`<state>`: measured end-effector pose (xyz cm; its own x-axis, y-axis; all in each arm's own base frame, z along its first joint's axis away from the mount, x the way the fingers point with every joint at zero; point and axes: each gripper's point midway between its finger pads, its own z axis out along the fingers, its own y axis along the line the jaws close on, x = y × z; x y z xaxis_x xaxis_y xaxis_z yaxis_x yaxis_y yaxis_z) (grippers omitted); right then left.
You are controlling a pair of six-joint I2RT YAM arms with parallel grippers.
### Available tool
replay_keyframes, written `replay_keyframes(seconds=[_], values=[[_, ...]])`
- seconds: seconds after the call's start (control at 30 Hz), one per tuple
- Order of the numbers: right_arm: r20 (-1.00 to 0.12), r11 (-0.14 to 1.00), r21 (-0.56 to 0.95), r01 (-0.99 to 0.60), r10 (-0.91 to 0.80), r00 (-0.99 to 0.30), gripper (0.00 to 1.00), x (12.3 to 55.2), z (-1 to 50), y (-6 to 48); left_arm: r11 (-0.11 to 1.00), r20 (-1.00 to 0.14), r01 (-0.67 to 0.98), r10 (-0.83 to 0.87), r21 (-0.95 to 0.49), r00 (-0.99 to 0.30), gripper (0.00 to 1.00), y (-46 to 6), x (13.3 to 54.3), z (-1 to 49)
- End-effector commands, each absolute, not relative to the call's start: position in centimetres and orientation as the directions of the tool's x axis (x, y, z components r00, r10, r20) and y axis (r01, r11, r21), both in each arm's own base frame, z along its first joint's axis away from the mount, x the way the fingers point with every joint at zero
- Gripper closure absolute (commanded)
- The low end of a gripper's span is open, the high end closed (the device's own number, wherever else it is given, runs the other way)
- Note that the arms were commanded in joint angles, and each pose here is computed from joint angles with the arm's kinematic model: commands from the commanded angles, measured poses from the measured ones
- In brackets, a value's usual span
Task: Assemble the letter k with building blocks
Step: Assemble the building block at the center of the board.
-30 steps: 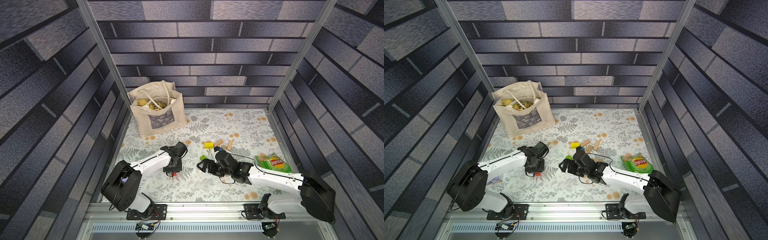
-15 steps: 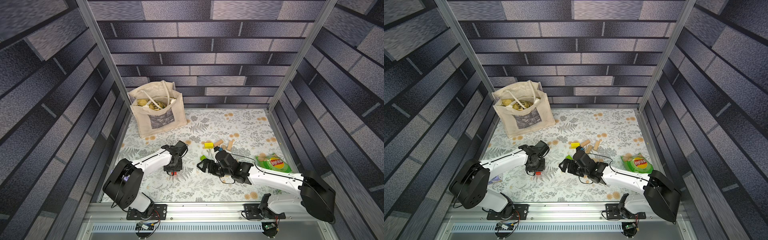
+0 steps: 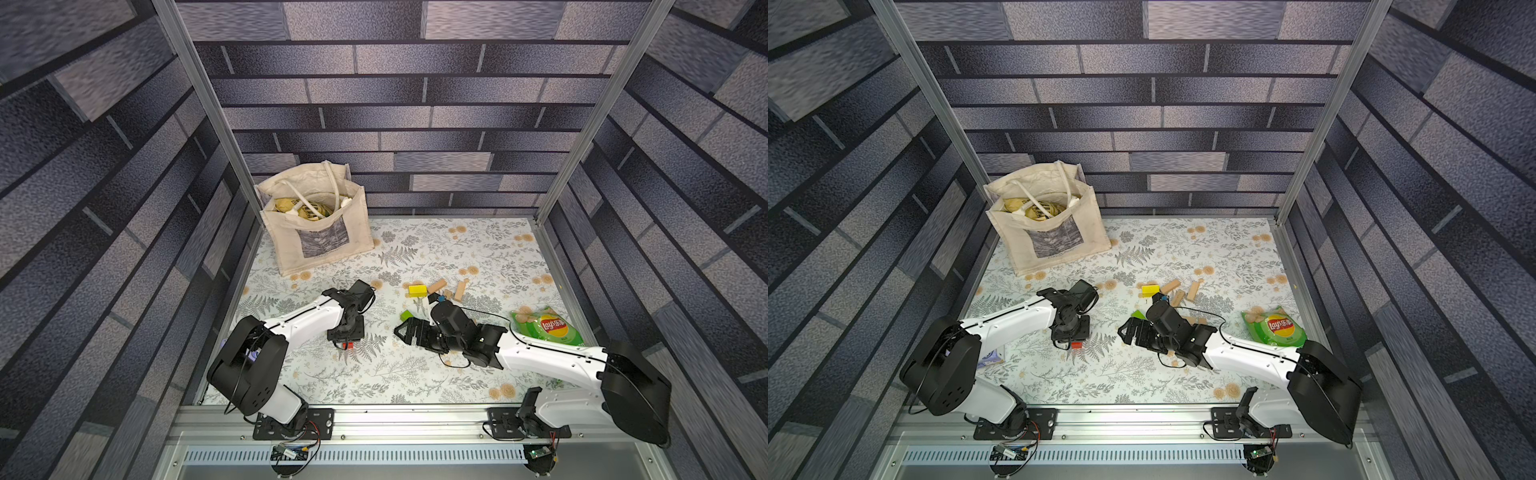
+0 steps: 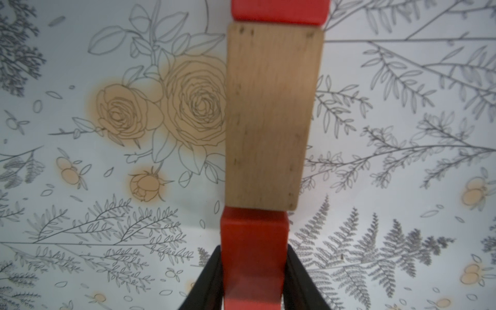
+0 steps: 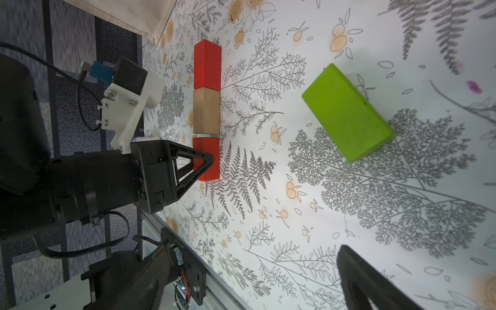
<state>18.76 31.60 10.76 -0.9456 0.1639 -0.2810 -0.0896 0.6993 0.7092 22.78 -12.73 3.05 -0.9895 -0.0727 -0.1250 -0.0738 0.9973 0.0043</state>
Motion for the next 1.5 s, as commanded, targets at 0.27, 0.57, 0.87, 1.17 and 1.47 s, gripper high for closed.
replay_keyframes(seconds=[0.27,0.57,0.87,1.17,1.47], values=[[-0.288,0.702,0.706,-0.089,0.170,-0.942,0.00,18.86,10.59,31.01,0.998,-0.104,-0.054,-0.052,0.020,-0.993,0.63,-12.52,23.08,2.66],[-0.288,0.702,0.707,-0.086,0.175,-0.942,0.00,18.90,10.45,30.84,0.998,-0.100,-0.051,-0.049,0.024,-0.994,0.63,-12.51,23.11,2.61],[-0.283,0.702,0.707,-0.082,0.175,-0.943,0.00,18.87,10.22,30.82,0.998,-0.098,-0.045,-0.041,0.038,-0.994,0.62,-12.32,23.31,2.52],[-0.281,0.703,0.706,-0.077,0.179,-0.943,0.00,18.88,10.14,30.68,0.998,-0.105,-0.050,-0.047,0.030,-0.993,0.55,-12.38,23.43,2.49],[-0.282,0.703,0.707,-0.078,0.180,-0.942,0.00,18.91,10.18,30.67,0.999,-0.116,-0.039,-0.038,0.010,-0.992,0.53,-12.80,23.70,2.80]])
